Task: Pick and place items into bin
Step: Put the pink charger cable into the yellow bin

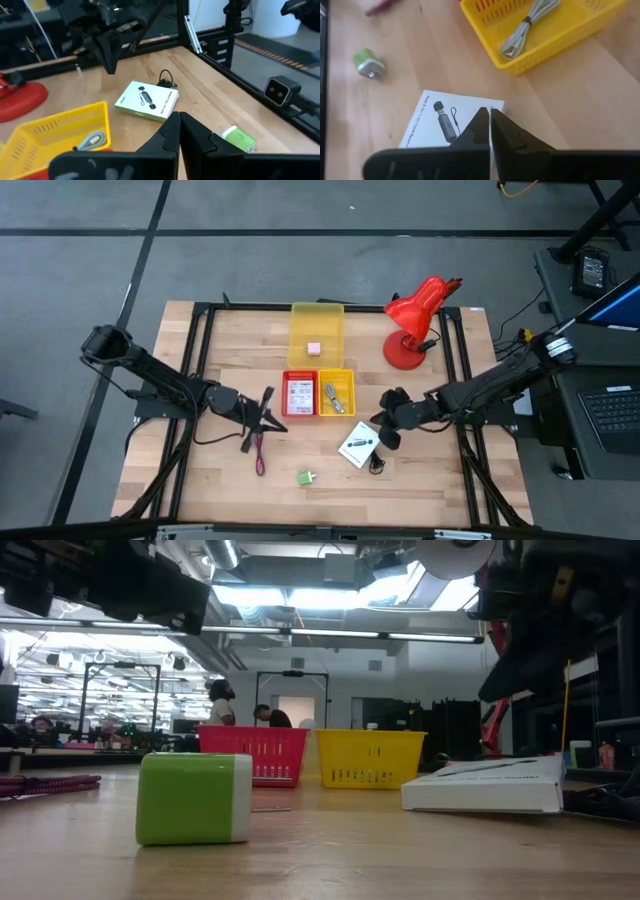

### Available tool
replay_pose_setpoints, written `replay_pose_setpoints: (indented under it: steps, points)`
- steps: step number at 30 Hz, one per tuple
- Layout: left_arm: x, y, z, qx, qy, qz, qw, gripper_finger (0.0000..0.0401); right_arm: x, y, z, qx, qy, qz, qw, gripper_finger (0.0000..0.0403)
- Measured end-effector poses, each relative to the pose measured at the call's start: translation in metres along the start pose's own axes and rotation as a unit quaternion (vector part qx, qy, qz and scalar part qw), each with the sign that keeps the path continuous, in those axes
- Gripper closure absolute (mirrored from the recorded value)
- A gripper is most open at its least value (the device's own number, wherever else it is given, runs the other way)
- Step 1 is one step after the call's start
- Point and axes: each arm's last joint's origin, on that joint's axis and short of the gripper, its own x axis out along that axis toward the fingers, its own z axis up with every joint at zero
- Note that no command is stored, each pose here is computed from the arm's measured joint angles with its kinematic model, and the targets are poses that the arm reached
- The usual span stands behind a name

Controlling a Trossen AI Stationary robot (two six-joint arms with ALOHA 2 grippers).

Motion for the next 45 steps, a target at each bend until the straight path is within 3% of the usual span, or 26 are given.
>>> replay_pose_setpoints:
  steps: [7, 11, 17, 20, 24, 30, 33, 38, 42, 45]
  points:
    - [-0.001, -0.014, -0.001, 0.011, 0.012, 0.004, 1.0, 0.0398, -0.009, -0.022, -0.018, 0.046, -0.058, 0.054, 0.996, 0.0403]
    - [0.003, -0.019, 0.004, 0.025, 0.087, 0.039, 0.995, 0.0398, -0.009, -0.033, -0.028, 0.054, -0.083, 0.074, 0.992, 0.0403]
    - [0.003, -0.025, 0.02, -0.004, 0.219, 0.078, 0.972, 0.0398, -0.008, -0.041, -0.036, 0.05, -0.101, 0.09, 0.99, 0.0403]
    - [0.0, -0.026, 0.032, -0.047, 0.266, 0.091, 0.959, 0.0398, -0.008, -0.04, -0.036, 0.031, -0.107, 0.092, 0.989, 0.0403]
    - [-0.006, -0.023, 0.049, -0.12, 0.308, 0.13, 0.935, 0.0398, -0.01, -0.038, -0.032, -0.007, -0.133, 0.095, 0.987, 0.0403]
    - [-0.009, -0.027, 0.063, -0.143, 0.345, 0.142, 0.917, 0.0398, -0.01, -0.038, -0.03, -0.027, -0.153, 0.084, 0.984, 0.0403]
    - [-0.004, -0.031, 0.065, -0.167, 0.384, 0.153, 0.895, 0.0398, -0.01, -0.038, -0.03, -0.026, -0.153, 0.084, 0.984, 0.0403]
    - [0.008, -0.036, 0.068, -0.239, 0.453, 0.193, 0.837, 0.0398, -0.01, -0.038, -0.03, -0.046, -0.155, 0.081, 0.984, 0.0403]
    - [0.017, -0.041, 0.065, -0.291, 0.479, 0.191, 0.806, 0.0397, -0.01, -0.038, -0.03, -0.077, -0.157, 0.076, 0.982, 0.0403]
    - [0.021, -0.042, 0.061, -0.344, 0.475, 0.223, 0.779, 0.0397, -0.01, -0.038, -0.03, -0.088, -0.158, 0.074, 0.981, 0.0403]
